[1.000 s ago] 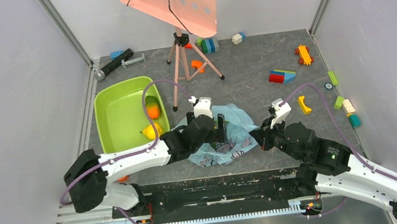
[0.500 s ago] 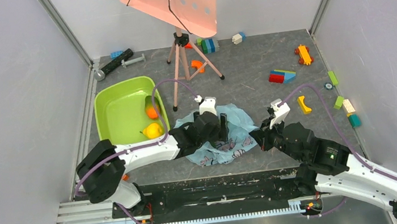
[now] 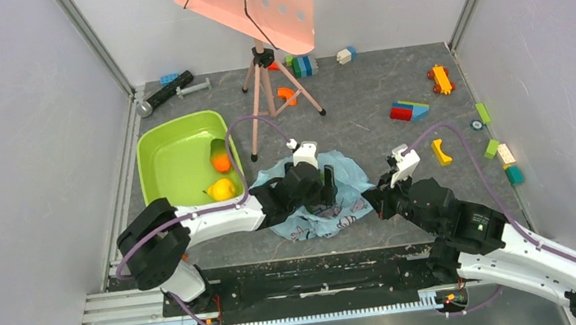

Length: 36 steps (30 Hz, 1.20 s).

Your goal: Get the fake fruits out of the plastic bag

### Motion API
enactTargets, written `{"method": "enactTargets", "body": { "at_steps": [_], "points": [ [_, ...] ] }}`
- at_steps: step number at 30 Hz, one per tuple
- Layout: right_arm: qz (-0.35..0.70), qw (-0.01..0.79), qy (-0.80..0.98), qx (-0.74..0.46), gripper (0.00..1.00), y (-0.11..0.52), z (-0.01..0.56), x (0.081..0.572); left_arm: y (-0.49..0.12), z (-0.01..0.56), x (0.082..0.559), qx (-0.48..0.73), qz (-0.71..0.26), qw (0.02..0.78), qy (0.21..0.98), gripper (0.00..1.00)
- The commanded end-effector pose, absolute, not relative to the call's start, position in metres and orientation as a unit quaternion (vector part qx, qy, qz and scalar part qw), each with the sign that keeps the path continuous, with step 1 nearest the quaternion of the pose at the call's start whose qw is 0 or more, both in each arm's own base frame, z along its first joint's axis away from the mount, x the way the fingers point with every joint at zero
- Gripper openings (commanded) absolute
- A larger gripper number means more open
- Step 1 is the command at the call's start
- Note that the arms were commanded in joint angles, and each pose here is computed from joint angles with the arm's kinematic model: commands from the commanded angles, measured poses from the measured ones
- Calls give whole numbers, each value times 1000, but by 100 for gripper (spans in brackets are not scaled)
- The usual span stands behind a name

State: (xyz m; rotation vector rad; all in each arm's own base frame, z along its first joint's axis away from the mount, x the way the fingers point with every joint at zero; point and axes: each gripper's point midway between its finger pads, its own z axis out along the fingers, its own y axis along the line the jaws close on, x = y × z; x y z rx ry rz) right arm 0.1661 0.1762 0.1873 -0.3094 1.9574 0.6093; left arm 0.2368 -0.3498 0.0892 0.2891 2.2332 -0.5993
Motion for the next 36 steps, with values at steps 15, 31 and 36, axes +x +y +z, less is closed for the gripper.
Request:
{"method": "enactTargets", "body": {
  "at_steps": [15,31,36],
  "points": [
    [248,513,812,-130,0,181,187,171,-299,104,275,59,-145,440,885,96],
    [247,511,813,-132,0,181,184,171,-271,101,289,64,-56,454,887,97],
    [248,509,814,-131,0,181,184,170,-265,82,292,59,-27,435,898,97]
  ]
}}
